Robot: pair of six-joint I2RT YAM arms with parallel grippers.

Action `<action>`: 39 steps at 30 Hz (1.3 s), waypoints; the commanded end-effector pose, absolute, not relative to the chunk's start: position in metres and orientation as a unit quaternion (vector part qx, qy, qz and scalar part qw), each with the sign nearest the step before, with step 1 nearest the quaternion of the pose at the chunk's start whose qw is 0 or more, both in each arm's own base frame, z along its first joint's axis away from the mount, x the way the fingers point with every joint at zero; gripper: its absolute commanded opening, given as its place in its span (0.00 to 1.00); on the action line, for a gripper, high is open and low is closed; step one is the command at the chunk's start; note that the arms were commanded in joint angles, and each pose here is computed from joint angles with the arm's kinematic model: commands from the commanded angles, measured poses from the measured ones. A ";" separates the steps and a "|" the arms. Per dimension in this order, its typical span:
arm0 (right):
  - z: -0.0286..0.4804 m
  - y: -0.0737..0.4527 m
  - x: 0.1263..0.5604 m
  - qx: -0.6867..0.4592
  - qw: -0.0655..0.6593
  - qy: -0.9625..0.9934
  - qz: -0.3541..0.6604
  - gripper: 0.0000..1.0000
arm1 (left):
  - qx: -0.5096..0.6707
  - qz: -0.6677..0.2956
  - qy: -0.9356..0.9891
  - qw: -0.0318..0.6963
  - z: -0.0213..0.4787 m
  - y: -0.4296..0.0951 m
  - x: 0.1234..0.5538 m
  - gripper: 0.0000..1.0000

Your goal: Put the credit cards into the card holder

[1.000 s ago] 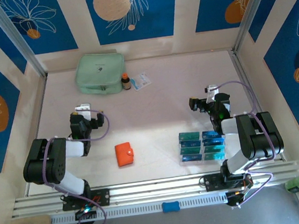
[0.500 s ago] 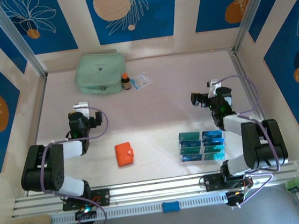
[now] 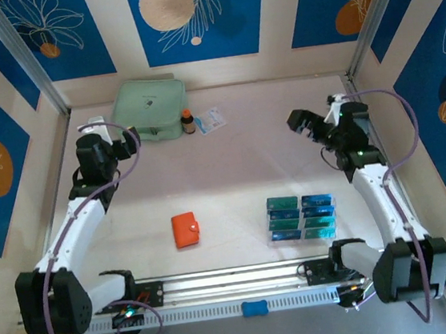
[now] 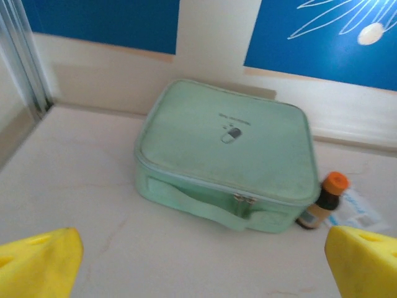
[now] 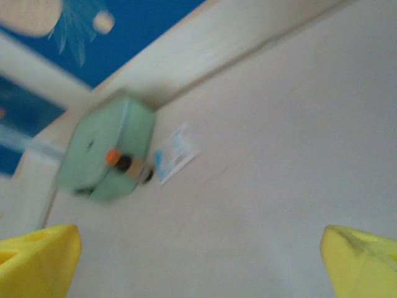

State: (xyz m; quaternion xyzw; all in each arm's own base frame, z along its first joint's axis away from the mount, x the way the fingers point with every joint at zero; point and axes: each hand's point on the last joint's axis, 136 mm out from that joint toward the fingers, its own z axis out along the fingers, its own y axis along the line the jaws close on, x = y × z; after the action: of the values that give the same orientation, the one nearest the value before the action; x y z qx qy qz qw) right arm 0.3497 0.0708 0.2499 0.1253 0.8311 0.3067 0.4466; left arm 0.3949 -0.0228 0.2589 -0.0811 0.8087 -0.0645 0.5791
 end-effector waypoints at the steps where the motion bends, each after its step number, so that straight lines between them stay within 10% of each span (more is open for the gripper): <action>1: 0.226 0.119 0.289 0.093 0.327 0.873 0.350 1.00 | -0.102 -0.131 0.847 0.506 0.242 -0.049 0.371 1.00; 17: 0.122 0.144 0.092 0.049 0.041 0.981 0.183 0.89 | -0.008 -0.181 0.859 0.479 0.246 -0.144 0.359 1.00; 39: 0.050 0.116 0.083 0.167 0.060 0.979 0.097 0.94 | 0.004 -0.190 0.852 0.488 0.254 -0.158 0.368 1.00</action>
State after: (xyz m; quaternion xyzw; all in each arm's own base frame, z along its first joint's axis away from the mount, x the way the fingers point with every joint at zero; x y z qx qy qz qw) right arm 0.0775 0.1171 0.0559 0.1463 0.9827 0.1022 0.0504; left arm 0.3630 -0.1529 0.2396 0.0018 0.8613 -0.1868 0.4725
